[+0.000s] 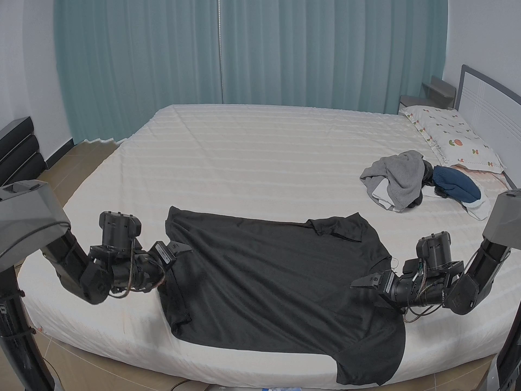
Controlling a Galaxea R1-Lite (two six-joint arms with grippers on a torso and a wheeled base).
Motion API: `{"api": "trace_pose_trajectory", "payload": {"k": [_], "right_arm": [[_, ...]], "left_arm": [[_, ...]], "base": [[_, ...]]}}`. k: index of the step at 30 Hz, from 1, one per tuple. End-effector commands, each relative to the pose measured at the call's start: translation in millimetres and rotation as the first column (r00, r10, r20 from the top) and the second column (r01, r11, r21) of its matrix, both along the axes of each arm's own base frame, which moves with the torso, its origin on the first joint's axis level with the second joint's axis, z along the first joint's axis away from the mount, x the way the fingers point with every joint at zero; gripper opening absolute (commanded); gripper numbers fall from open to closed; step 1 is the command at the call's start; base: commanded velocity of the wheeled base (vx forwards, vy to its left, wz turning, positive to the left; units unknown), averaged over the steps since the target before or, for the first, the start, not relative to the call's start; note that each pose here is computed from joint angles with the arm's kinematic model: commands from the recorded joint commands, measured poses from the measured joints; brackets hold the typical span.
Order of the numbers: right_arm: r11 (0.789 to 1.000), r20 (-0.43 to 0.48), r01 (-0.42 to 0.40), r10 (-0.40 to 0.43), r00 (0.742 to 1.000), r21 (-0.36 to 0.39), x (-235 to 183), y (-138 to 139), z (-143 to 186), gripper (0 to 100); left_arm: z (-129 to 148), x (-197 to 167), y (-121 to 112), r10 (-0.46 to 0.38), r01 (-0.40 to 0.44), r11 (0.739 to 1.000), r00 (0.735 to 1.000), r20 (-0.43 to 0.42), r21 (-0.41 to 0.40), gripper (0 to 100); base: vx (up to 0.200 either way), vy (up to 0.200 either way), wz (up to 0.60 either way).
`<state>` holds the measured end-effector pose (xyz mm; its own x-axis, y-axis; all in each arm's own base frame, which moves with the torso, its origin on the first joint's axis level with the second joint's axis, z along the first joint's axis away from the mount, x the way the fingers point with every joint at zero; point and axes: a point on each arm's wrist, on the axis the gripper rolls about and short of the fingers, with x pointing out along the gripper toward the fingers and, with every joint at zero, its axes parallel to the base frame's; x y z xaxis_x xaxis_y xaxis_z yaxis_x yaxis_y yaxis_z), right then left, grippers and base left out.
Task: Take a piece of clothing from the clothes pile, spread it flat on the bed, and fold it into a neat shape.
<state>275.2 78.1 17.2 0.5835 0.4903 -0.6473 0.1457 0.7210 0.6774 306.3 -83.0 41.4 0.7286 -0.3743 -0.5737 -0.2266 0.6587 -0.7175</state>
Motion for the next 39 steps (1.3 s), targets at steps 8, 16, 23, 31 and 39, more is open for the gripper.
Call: {"api": "trace_pose_trajectory", "payload": {"k": [8, 16, 23, 31, 39], "right_arm": [[1.0, -0.003, -0.006, 0.006, 1.0, -0.001, 0, 1, -1, 100], [1.0, -0.003, -0.006, 0.006, 1.0, -0.001, 0, 1, -1, 100], [1.0, -0.002, -0.005, 0.005, 1.0, -0.003, 0, 1, -1, 100], [1.0, -0.002, -0.005, 0.005, 1.0, -0.003, -1, 1, -1, 100], [1.0, 0.004, -0.005, 0.005, 1.0, -0.002, -1, 1, 1, 100]], "left_arm": [[-15, -49, -44, -0.132, 0.132, 0.991, 0.99, -0.053, -0.01, 100], [-40, -50, -48, -0.091, 0.099, 0.993, 0.99, -0.109, 0.066, 100], [-47, -61, -33, -0.067, 0.089, 0.983, 0.988, -0.137, 0.162, 100], [-40, -69, -6, -0.049, 0.078, 0.963, 0.992, -0.118, 0.258, 100], [-31, -86, 19, 0.013, 0.039, 0.956, 0.984, -0.175, 0.29, 100]], "base": [[0.0, 0.0, 0.0], [0.0, 0.0, 0.0], [0.0, 0.0, 0.0], [0.0, 0.0, 0.0], [0.0, 0.0, 0.0]]}}
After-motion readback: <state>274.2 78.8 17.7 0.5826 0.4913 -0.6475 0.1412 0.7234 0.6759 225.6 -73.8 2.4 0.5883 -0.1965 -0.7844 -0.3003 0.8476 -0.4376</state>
